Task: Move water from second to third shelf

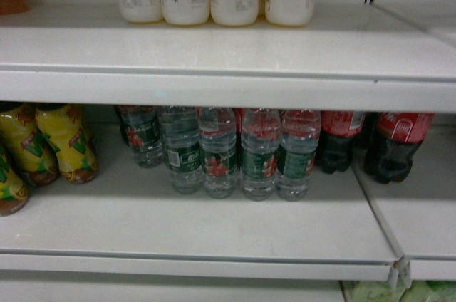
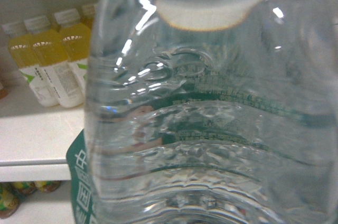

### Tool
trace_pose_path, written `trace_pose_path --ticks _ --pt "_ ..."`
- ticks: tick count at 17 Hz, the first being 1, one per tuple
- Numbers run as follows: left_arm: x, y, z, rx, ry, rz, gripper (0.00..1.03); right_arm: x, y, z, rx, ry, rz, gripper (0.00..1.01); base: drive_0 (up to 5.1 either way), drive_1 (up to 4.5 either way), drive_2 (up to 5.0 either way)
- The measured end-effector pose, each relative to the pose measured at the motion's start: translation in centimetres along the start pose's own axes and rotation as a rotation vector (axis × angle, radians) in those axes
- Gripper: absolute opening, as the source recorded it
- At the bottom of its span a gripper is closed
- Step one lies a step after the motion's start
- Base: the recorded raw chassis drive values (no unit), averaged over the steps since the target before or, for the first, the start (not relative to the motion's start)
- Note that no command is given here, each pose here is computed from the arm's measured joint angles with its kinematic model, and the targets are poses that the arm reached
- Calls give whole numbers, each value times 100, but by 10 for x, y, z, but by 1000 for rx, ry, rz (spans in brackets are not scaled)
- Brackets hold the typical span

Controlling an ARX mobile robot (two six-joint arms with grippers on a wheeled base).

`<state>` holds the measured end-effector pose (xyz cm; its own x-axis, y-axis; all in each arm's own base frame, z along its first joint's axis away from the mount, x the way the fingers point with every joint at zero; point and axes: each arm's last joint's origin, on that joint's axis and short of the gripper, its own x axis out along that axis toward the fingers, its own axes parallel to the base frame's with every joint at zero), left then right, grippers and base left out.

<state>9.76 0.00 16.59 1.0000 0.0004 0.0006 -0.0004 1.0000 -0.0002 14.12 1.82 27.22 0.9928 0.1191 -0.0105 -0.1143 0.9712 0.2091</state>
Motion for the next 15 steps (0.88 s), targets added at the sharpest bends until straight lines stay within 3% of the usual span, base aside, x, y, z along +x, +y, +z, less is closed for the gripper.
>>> trace_pose_path --ticks 12,15 --pt "0 0 0 0 2 -2 98 -1 0 1 0 -4 0 42 0 0 0" --pt "0 0 0 0 3 -1 98 -1 0 1 0 -5 -5 42 -432 237 237"
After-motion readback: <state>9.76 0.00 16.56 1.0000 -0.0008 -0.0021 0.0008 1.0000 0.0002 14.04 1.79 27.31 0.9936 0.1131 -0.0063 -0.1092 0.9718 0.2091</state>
